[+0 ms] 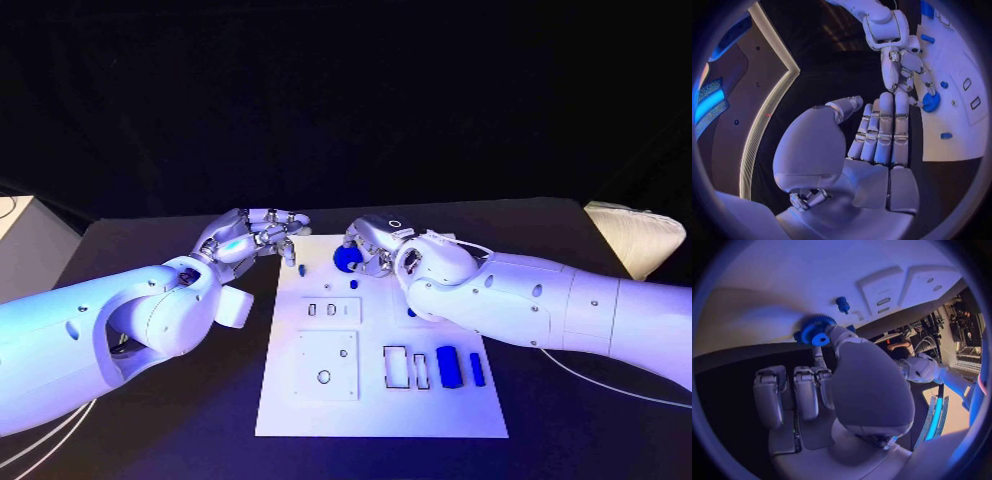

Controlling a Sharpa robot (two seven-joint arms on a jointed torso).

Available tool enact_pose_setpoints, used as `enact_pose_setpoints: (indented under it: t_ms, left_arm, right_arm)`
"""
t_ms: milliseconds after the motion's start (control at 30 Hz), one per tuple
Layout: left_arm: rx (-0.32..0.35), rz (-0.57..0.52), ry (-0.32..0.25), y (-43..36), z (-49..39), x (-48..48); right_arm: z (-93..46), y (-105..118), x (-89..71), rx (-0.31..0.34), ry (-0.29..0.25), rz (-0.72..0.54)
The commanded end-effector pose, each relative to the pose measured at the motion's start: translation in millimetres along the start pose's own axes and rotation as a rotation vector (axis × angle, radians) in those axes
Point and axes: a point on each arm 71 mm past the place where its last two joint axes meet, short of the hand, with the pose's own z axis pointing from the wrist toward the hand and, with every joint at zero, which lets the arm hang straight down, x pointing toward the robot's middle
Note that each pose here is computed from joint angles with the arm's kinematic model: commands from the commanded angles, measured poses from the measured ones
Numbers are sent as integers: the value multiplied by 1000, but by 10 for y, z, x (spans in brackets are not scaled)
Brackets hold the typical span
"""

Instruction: Assemble the parts on the task board

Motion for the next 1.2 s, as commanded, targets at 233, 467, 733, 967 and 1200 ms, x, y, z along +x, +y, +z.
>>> enact_pose_setpoints:
  t_ms: [233, 467, 733, 967, 1200]
  left_arm:
    - [6, -7, 19, -11, 5, 22]
    - [5, -7, 20, -9, 6, 21]
    - [4, -7, 19, -8, 8, 18]
    - [4, -7, 19, -7, 8, 15]
    - [4, -7, 18, -7, 7, 14]
  right_arm:
    - [18, 22, 24, -3, 2, -11]
    - [20, 17, 34, -6, 8, 7]
    - [7, -21, 54, -4, 43, 21]
    - [-8, -43, 76, 0, 77, 27]
    - [-23, -84, 92, 12, 104, 21]
